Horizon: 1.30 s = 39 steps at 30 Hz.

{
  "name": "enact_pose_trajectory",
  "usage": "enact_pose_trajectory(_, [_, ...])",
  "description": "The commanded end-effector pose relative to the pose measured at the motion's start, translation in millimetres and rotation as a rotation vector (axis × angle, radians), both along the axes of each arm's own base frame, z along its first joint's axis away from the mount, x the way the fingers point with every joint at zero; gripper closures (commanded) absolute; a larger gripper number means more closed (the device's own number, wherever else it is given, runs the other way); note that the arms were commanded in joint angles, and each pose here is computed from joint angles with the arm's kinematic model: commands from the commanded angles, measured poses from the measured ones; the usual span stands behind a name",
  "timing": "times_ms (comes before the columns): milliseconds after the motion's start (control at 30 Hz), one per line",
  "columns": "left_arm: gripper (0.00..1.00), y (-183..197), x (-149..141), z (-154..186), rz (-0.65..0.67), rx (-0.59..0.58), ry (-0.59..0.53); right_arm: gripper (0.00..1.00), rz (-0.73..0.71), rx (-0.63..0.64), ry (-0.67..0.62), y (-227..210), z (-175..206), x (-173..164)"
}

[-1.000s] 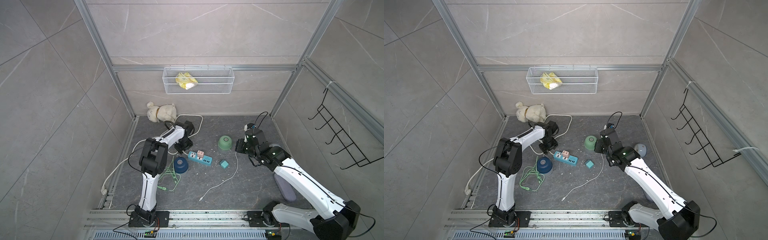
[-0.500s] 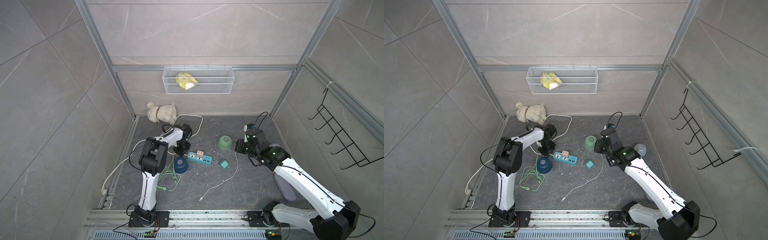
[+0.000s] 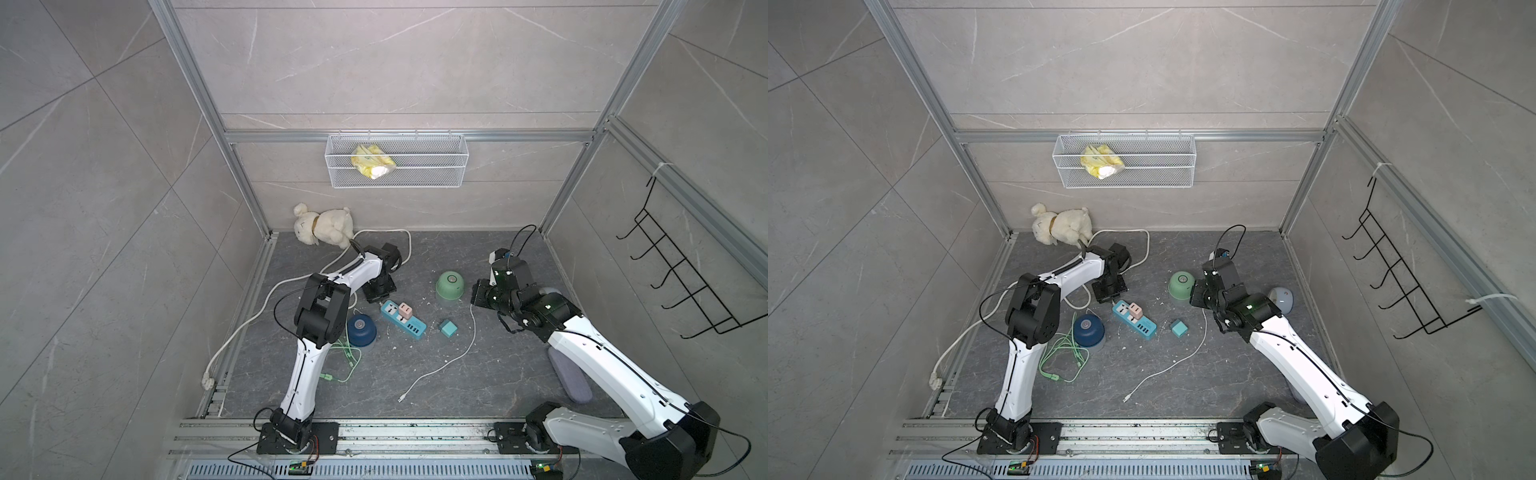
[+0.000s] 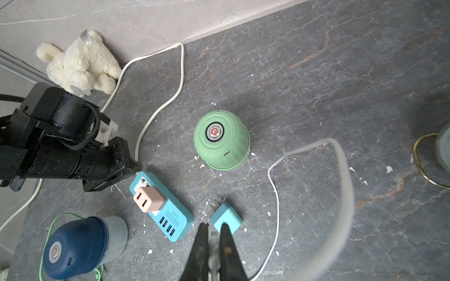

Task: Charge the cordless meat grinders
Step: Adjust the socket at the center of the board.

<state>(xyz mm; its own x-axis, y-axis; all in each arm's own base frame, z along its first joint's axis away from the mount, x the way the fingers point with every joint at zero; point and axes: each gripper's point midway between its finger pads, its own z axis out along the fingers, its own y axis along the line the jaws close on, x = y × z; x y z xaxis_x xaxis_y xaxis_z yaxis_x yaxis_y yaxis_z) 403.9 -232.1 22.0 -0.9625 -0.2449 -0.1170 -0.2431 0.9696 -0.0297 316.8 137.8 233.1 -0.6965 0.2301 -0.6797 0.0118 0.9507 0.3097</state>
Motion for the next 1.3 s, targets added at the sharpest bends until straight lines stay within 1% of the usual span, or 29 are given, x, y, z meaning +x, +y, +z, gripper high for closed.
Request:
enact_pose_trajectory(0, [1.0, -26, 1, 4, -0.328, 0.04, -0.045, 1.0, 0.012, -0.011, 0.002, -4, 4, -6])
enact_pose_trajectory(133, [1.0, -57, -2, 6, -0.567, 0.023, -0.08, 1.0, 0.05, -0.004, -0.011, 0, 4, -8])
enact_pose_trajectory(233, [1.0, -76, -1, 13, -0.686, -0.031, -0.107, 1.0, 0.094, 0.01, -0.024, 6, 4, -10])
enact_pose_trajectory(267, [1.0, -78, -2, 0, -0.714, -0.036, -0.09, 1.0, 0.105, 0.016, -0.032, 7, 4, -10])
enact_pose_trajectory(300, [1.0, -82, -2, -2, -0.753, -0.049, -0.097, 1.0, 0.119, 0.021, -0.041, 9, 3, -11])
enact_pose_trajectory(467, [1.0, -105, -3, 1, -0.979, -0.128, -0.141, 1.0, 0.167, 0.028, -0.079, 14, 6, -13])
enact_pose_trajectory(600, [1.0, -110, -13, -1, -1.182, -0.149, -0.122, 1.0, 0.194, 0.021, -0.09, 17, 8, -14])
enact_pose_trajectory(733, [1.0, -107, -20, 1, -1.309, -0.15, -0.103, 1.0, 0.221, 0.018, -0.1, 19, 9, -15])
enact_pose_trajectory(833, [1.0, -107, -31, 3, -1.377, -0.184, -0.087, 1.0, 0.273, 0.026, -0.122, 27, 8, -15])
enact_pose_trajectory(867, [1.0, -108, -34, 2, -1.392, -0.194, -0.086, 1.0, 0.3, 0.03, -0.137, 31, 8, -15])
enact_pose_trajectory(933, [0.99, -109, -34, 2, -1.41, -0.198, -0.093, 1.0, 0.406, 0.047, -0.199, 46, 8, -17])
enact_pose_trajectory(1100, [0.8, -118, -23, 15, -1.414, -0.2, -0.177, 1.0, 0.645, 0.046, -0.393, 77, 11, -22])
enact_pose_trajectory(1167, [0.72, -123, -20, 25, -1.413, -0.217, -0.219, 1.0, 0.716, 0.038, -0.432, 87, 13, -21])
enact_pose_trajectory(1200, [0.68, -125, -19, 24, -1.408, -0.227, -0.226, 1.0, 0.775, 0.035, -0.445, 94, 13, -23])
enact_pose_trajectory(1233, [0.65, -128, -17, 43, -1.406, -0.234, -0.279, 1.0, 0.838, 0.034, -0.451, 101, 12, -26])
enact_pose_trajectory(1267, [0.61, -131, -16, 49, -1.401, -0.251, -0.304, 1.0, 0.909, 0.029, -0.454, 108, 9, -30])
